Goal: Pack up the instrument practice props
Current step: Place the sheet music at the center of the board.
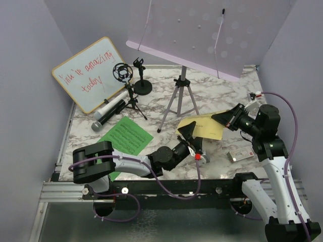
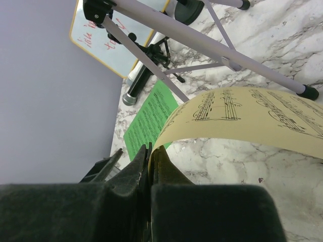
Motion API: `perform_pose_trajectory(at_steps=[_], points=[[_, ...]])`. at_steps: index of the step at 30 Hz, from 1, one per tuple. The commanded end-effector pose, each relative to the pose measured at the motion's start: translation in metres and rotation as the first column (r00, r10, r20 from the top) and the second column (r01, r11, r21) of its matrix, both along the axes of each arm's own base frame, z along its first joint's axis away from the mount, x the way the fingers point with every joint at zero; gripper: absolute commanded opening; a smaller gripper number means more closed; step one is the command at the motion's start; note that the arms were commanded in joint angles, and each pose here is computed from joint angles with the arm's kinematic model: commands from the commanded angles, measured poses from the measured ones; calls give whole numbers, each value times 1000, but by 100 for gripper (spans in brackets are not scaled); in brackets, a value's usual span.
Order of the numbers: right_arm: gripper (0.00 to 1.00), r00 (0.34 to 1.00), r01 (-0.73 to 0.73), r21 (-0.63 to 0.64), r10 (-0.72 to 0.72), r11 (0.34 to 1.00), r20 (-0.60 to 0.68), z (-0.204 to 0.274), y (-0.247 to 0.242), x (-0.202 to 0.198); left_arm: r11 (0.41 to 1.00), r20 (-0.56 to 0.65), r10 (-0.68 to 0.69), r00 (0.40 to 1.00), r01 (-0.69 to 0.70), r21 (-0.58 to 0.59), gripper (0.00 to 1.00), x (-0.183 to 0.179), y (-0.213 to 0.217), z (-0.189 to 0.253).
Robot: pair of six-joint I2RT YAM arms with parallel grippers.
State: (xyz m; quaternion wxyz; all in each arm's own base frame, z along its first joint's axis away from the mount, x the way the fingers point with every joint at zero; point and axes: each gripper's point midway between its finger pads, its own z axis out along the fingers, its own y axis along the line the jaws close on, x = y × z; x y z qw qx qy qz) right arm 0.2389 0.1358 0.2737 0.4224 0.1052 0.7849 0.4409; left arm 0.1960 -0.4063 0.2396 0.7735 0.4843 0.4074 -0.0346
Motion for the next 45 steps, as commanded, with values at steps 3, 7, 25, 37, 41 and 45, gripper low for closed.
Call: perform_pose_trajectory(at_steps=[3,7,25,37,41,45], points=[[1,1000,-15,17,14,1000,13,2,2,-3,995,49,43,998,-39,-87,55,4,-3,28],[1,1000,-15,16,15,1000,10,1,2,-3,999,66,33,997,-31,-41,44,3,-7,20],[62,995,-57,-109,65,992,76,5,-2,-12,971,-9,-20,1000,21,238,0,-2,42,21],[78,993,-51,-184,70,982,98,-4,-9,-13,814,-160,134,978,-17,581,0,26,140,5],[78,992,-46,-197,68,979,107,-4,-10,-9,751,-158,205,966,-52,659,0,37,171,1],[78,991,-53,-204,76,978,109,-6,-9,-5,698,-168,285,944,-84,711,0,49,200,2]])
